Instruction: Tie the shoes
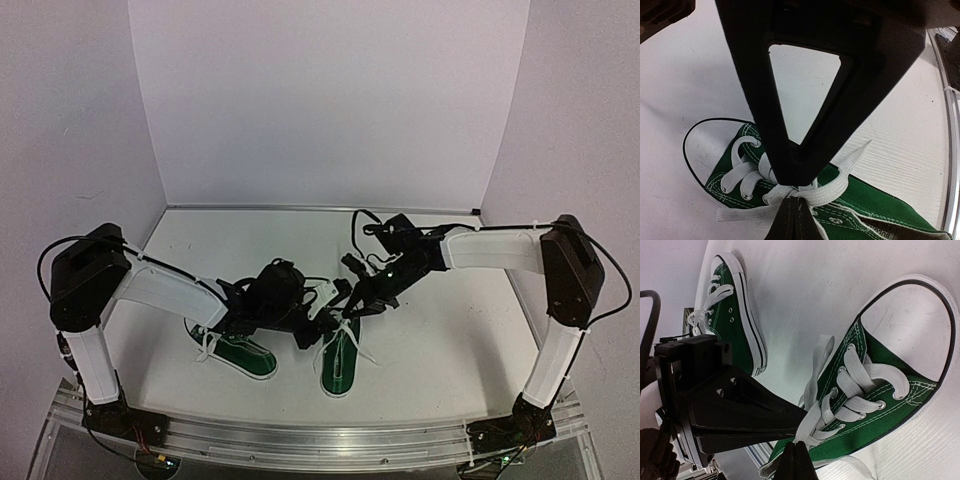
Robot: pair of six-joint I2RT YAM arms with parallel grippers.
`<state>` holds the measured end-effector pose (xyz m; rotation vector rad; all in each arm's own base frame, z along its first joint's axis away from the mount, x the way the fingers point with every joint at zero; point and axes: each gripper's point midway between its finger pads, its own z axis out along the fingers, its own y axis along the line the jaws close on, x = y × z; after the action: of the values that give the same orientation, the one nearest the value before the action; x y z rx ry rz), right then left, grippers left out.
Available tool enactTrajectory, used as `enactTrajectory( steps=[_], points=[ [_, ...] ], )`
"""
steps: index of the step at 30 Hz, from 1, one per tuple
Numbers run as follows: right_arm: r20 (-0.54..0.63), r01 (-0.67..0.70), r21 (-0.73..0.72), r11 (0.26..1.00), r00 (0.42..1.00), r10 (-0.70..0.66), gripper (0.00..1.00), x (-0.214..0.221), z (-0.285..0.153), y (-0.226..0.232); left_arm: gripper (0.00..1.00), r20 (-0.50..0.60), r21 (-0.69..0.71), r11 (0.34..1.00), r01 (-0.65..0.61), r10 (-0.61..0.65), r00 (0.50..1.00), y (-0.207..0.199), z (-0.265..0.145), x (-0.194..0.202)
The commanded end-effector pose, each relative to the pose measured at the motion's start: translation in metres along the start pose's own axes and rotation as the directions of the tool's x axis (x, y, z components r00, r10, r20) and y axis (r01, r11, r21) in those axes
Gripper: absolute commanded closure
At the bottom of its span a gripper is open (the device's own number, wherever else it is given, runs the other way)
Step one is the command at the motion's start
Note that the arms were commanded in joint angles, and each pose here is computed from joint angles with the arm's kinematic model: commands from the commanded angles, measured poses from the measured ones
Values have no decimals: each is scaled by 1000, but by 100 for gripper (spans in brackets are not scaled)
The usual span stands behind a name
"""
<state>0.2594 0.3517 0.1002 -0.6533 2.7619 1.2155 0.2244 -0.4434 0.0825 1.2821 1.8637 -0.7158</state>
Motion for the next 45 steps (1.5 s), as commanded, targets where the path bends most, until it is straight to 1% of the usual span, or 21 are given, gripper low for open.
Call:
enactTrajectory(
  steps=[1, 12, 16, 21, 23, 26, 29, 37, 39, 40, 42, 45],
  points=[
    [25, 32, -28, 999, 999, -31, 100, -2, -7, 13, 100, 110, 8, 1000, -12, 11, 994, -3, -11, -41],
    [19, 35, -40, 999, 999, -34, 100, -1, -7, 16, 100, 140, 12, 999, 33, -34, 990, -1, -1, -42],
    [20, 30, -32, 999, 999, -29, 100, -1, -7, 14, 100, 164, 17, 999, 46, -48, 985, -2, -6, -47],
    [24, 37, -46, 998, 999, -36, 100, -2, -9, 18, 100, 143, 17, 998, 67, -69, 987, -1, 2, -36],
    [27, 41, -50, 998, 999, -40, 100, -4, -10, 20, 100, 149, 27, 994, 103, -105, 983, -1, 5, -33],
    [26, 38, -53, 998, 999, -37, 100, -5, -9, 21, 100, 144, 60, 991, 116, -123, 982, -6, 11, -27],
    [19, 32, -57, 998, 999, -31, 100, -3, -7, 20, 100, 163, 77, 988, 134, -145, 976, -8, 13, -24],
    [-14, 27, -93, 995, 1000, -28, 100, 3, -1, 26, 100, 193, 111, 985, 135, -155, 969, -12, 16, -25],
    [-5, 34, -96, 995, 999, -34, 96, 3, -5, 29, 100, 195, 111, 984, 136, -156, 968, -12, 14, -24],
    [3, 33, -99, 995, 999, -32, 93, 2, -9, 30, 100, 194, 109, 985, 136, -156, 968, -12, 13, -23],
    [25, 17, -104, 994, 1000, -14, 83, -2, -20, 28, 100, 189, 109, 985, 135, -154, 970, -12, 11, -21],
    [75, -6, -108, 994, 997, 14, 70, -7, -42, 23, 100, 182, 111, 985, 135, -154, 971, -13, 10, -18]
  ],
)
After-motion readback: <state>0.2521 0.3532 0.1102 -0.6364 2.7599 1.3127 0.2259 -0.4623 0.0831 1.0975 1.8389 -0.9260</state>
